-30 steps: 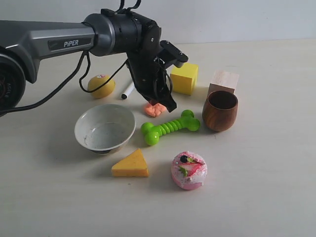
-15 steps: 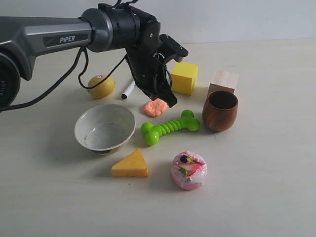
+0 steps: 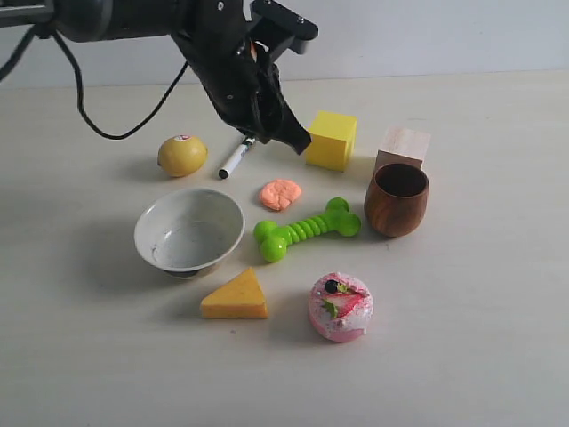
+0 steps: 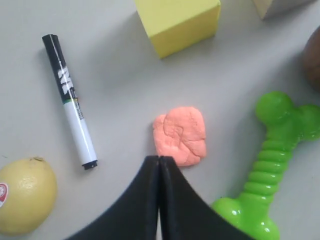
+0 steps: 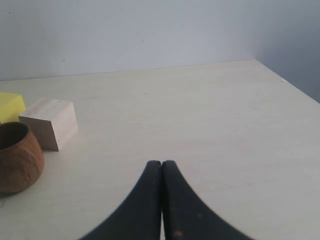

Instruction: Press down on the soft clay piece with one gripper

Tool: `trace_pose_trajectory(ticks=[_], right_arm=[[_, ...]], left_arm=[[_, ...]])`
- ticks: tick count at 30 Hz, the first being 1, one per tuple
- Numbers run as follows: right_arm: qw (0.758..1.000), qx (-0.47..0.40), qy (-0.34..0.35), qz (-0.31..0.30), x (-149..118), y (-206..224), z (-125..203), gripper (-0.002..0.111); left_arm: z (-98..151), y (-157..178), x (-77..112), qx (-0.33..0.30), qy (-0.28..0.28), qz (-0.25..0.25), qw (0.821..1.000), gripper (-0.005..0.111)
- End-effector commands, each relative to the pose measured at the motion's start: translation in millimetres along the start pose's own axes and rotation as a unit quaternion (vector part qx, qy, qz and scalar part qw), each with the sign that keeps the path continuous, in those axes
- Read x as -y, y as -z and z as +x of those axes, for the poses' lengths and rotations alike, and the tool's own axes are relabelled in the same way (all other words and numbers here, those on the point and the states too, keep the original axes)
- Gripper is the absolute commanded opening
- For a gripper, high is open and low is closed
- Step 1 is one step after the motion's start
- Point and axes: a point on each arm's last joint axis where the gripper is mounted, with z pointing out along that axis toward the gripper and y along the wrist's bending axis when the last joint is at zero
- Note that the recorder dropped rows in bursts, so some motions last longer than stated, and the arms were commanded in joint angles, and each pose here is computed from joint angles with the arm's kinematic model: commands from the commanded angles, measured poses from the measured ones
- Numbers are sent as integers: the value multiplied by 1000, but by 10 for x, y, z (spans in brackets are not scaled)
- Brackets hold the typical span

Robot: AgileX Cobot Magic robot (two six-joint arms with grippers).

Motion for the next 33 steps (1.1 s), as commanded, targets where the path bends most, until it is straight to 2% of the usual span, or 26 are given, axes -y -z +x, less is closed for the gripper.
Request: trace_pose_trajectory(ticks=[1,11,20,27,33], right_arm=[[1000,4,-1,-1,-2,-1,8,0],[1000,4,-1,-1,-2,-1,8,0],[1000,4,-1,-1,-2,-1,8,0],[1000,4,-1,-1,-2,-1,8,0],[1000,4,-1,-1,-2,-1,8,0]], left_arm=[[77,374,-2,52,9,-7,999,0],[399,1234,-5,153,58,-19,986,0],[791,2018,41,251,91,-23,963,0],[1017,2427,66,288,92,-28,953,0],[1119,2681,75,321,93,-32,942,0]])
